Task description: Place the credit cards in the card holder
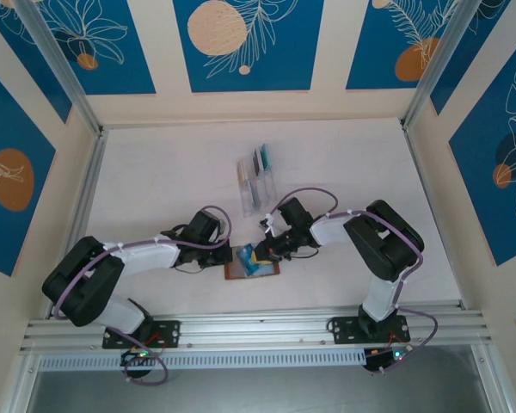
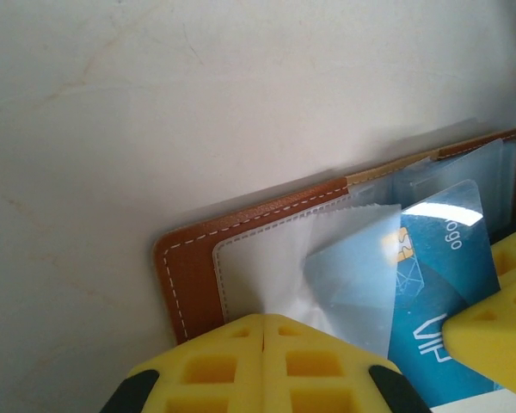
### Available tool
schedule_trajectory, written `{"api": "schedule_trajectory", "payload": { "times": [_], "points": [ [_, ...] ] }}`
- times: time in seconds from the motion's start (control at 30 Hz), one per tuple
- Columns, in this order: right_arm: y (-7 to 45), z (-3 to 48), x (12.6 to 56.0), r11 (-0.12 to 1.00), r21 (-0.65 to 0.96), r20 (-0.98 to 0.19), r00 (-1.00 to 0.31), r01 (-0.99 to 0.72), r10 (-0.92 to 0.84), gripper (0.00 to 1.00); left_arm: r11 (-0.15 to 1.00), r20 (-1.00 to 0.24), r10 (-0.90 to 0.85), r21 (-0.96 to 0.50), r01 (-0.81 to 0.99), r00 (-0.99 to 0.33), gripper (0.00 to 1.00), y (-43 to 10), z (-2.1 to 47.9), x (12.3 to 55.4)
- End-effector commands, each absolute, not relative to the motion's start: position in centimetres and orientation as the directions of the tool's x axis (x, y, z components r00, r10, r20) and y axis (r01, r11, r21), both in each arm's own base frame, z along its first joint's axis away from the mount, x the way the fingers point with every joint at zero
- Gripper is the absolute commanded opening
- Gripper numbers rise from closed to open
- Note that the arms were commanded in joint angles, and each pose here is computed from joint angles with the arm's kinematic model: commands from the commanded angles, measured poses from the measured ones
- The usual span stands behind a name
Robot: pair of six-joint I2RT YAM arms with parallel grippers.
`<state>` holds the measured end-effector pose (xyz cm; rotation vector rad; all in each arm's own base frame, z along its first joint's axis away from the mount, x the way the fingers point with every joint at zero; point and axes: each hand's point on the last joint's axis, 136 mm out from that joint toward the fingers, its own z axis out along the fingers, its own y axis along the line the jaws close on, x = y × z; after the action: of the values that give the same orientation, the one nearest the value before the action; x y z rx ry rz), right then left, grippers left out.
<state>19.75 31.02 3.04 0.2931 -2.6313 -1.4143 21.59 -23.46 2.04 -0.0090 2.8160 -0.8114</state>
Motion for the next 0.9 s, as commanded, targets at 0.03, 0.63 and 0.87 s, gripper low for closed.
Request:
{"api": "schedule_trajectory", "payload": {
  "times": [0.03,0.63,0.87],
  "points": [
    [31.3,2.3,19.5,0.551,0.832,0.078,-0.97,-0.062,-0.228,0.0,0.886,-0.13,-0.037,-0.462,0.028,-0.991,0.0,-22.0,0.0,19.2],
    [30.6,-0.3,20.0,0.64,0.768,0.152,-0.978,0.024,-0.146,0.0,0.874,-0.139,-0.02,-0.483,0.05,-0.99,0.04,-21.5,1.3,17.7],
    [30.9,-0.4,19.8,0.658,0.752,0.163,-0.978,0.038,-0.13,0.01,0.868,-0.129,0.006,-0.491,0.069,-0.992,0.0,-22.4,0.4,17.3]
  ]
}}
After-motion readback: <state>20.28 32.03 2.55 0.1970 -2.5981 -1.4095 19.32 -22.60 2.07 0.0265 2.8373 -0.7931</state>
